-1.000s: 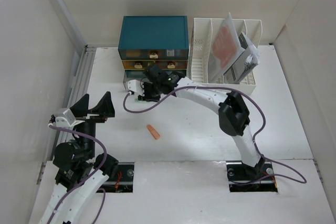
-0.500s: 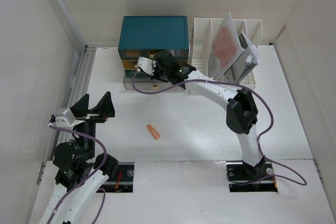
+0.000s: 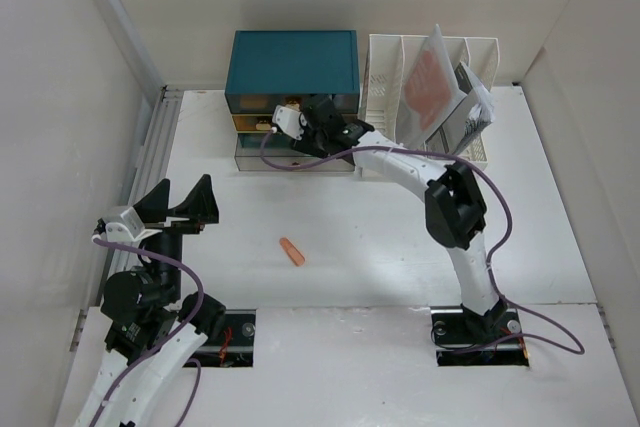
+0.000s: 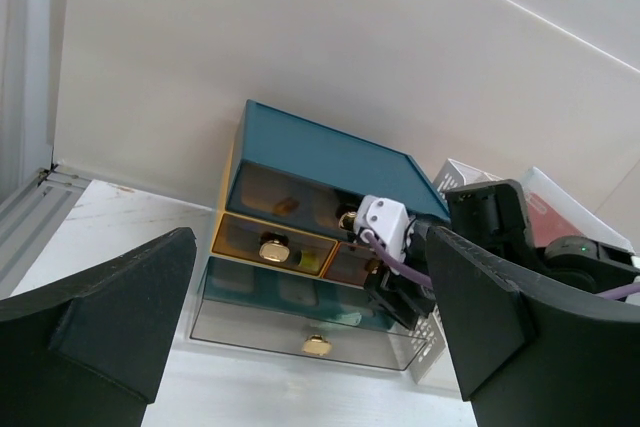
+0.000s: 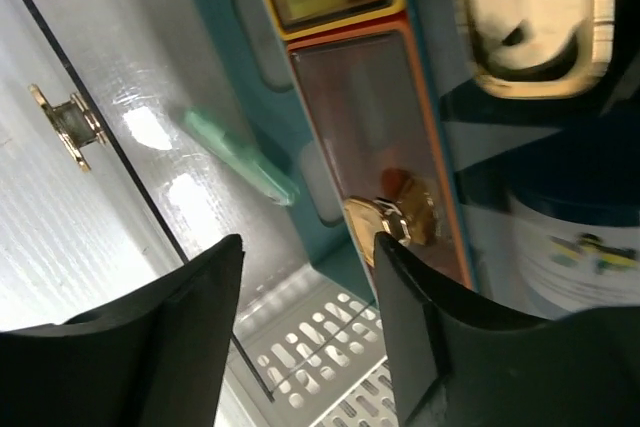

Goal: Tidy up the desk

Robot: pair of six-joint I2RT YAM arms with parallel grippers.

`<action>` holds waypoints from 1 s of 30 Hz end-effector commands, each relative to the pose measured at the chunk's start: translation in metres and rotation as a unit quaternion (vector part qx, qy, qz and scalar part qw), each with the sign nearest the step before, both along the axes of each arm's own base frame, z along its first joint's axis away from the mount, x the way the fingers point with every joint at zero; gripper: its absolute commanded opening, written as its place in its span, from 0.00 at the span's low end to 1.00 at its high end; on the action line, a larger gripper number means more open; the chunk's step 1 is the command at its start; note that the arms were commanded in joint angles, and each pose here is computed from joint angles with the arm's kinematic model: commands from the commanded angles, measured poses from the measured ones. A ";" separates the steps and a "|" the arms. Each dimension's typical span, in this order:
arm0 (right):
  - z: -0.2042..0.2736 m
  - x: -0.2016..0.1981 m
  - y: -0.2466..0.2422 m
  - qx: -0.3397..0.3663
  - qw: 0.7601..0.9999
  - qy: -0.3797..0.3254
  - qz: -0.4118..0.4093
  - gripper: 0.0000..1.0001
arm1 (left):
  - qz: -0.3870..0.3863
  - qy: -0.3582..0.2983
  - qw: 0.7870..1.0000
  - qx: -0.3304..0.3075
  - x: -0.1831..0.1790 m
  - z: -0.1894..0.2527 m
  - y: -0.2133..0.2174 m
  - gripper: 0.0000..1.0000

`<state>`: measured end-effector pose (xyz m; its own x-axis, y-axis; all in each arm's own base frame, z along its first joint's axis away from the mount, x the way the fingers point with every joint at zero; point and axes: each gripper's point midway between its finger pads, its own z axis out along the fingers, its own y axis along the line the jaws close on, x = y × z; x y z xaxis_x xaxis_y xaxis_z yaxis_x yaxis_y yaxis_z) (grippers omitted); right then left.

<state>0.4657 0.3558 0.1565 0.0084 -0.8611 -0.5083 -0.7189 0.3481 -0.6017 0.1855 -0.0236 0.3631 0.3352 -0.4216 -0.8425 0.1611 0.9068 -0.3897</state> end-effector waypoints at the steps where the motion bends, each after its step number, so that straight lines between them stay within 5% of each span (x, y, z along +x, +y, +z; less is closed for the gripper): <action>1: 0.010 0.008 0.004 0.017 1.000 -0.019 -0.005 0.61 | -0.003 -0.014 1.000 0.002 -0.001 0.007 -0.001 0.99; 6: 0.040 -0.022 0.023 0.088 0.994 0.014 0.062 0.59 | -0.003 -0.014 1.000 0.002 -0.001 0.007 -0.001 0.99; 9: 0.035 -0.072 0.048 0.148 0.971 0.101 0.160 0.52 | -0.003 -0.014 1.000 0.002 -0.001 0.007 -0.001 0.99; 15: 0.017 -0.149 0.068 0.190 0.932 0.215 0.221 0.59 | -0.003 -0.014 1.000 0.002 -0.001 0.007 -0.001 0.99; 20: -0.033 -0.196 0.065 0.198 0.924 0.288 0.154 0.59 | -0.003 -0.018 1.000 -0.001 -0.003 0.011 0.000 0.99; 30: -0.070 -0.205 0.064 0.243 0.927 0.285 -0.027 0.60 | -0.003 -0.018 1.000 -0.001 -0.003 0.011 0.000 0.99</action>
